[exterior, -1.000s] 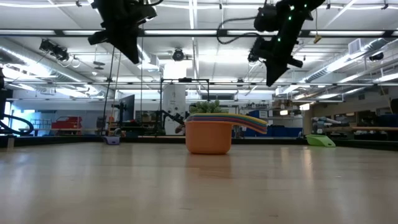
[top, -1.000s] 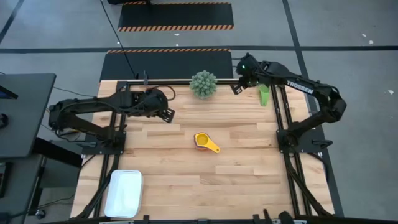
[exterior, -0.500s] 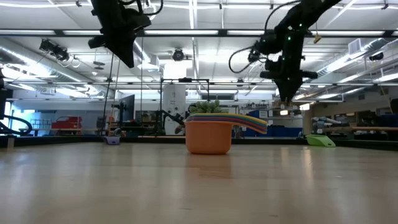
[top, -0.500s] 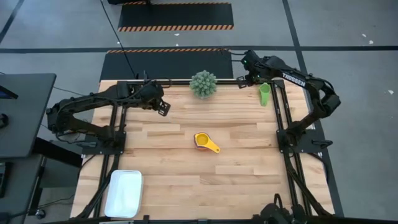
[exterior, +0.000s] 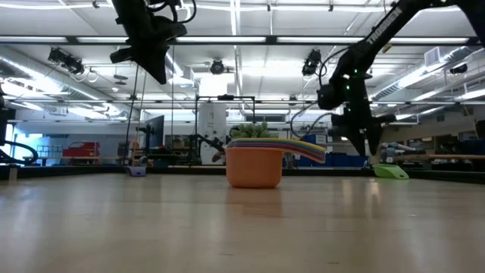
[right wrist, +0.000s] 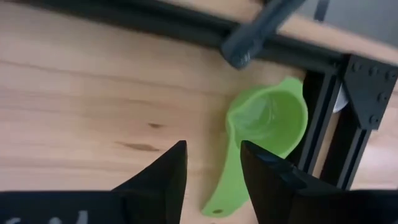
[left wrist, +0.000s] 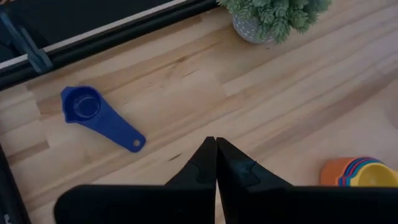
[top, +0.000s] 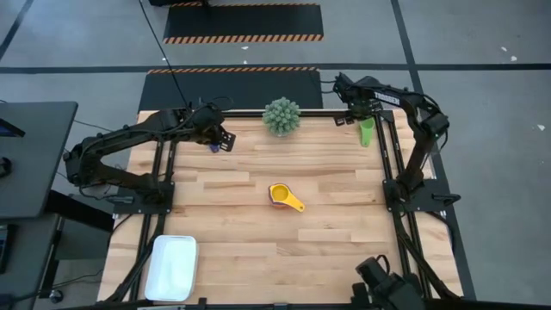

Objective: Nest measuring cups in basket
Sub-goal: Stack the green measuring cup on top of the yellow measuring cup

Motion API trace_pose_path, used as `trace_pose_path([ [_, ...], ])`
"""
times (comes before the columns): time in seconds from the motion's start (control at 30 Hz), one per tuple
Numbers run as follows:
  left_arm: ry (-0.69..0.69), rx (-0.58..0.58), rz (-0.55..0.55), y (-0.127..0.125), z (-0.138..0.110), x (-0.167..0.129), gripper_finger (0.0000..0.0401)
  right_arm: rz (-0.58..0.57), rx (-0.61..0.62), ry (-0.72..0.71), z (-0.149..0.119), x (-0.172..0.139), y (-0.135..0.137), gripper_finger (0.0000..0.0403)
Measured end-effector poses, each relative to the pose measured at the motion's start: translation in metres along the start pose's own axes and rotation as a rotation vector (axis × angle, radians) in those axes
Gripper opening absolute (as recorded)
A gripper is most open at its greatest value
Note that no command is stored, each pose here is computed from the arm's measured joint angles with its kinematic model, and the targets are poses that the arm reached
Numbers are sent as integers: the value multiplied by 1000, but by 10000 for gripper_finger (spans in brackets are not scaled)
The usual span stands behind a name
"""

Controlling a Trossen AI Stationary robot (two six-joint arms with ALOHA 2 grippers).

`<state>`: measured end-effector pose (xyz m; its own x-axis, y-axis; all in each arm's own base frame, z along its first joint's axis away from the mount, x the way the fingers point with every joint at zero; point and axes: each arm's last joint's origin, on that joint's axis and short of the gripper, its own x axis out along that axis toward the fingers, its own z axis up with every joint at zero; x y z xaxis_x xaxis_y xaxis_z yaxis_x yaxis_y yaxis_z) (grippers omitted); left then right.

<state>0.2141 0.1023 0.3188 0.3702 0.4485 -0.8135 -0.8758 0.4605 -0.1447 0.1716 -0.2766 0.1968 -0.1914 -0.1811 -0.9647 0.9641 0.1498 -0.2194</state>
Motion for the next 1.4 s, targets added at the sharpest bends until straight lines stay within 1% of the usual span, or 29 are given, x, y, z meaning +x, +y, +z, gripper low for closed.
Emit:
trace_pose_path([
  [0.2,-6,-1,-5,-1,1,0,8,-52,17,106,1,22,-5,153],
  [0.37,-12,-3,-10,-1,1,0,8,-59,43,108,7,32,-10,153],
  [0.5,-11,-3,-10,-1,1,0,8,-43,60,66,14,34,-15,153],
  [0.6,-11,-3,-10,-1,1,0,8,-9,77,92,16,38,-19,151],
  [0.7,-11,-3,-9,-1,1,0,8,37,74,167,16,50,-21,148],
  [0.83,-11,-2,-9,-1,1,0,8,41,54,141,21,55,-16,139],
  [0.97,-11,-2,-9,-1,1,0,8,44,24,146,21,58,-12,112],
  [1.03,-11,-1,-9,-1,1,0,8,47,8,144,21,58,-12,86],
  [1.13,-13,22,-10,-1,1,0,8,34,-23,144,21,57,-12,31],
  [1.17,-12,27,-10,-1,1,0,8,35,-41,144,20,57,-12,19],
  [1.27,-13,28,-10,-1,1,0,8,39,-98,155,18,56,-9,17],
  [1.4,-13,28,-10,-1,1,0,8,54,-162,170,10,48,4,13],
])
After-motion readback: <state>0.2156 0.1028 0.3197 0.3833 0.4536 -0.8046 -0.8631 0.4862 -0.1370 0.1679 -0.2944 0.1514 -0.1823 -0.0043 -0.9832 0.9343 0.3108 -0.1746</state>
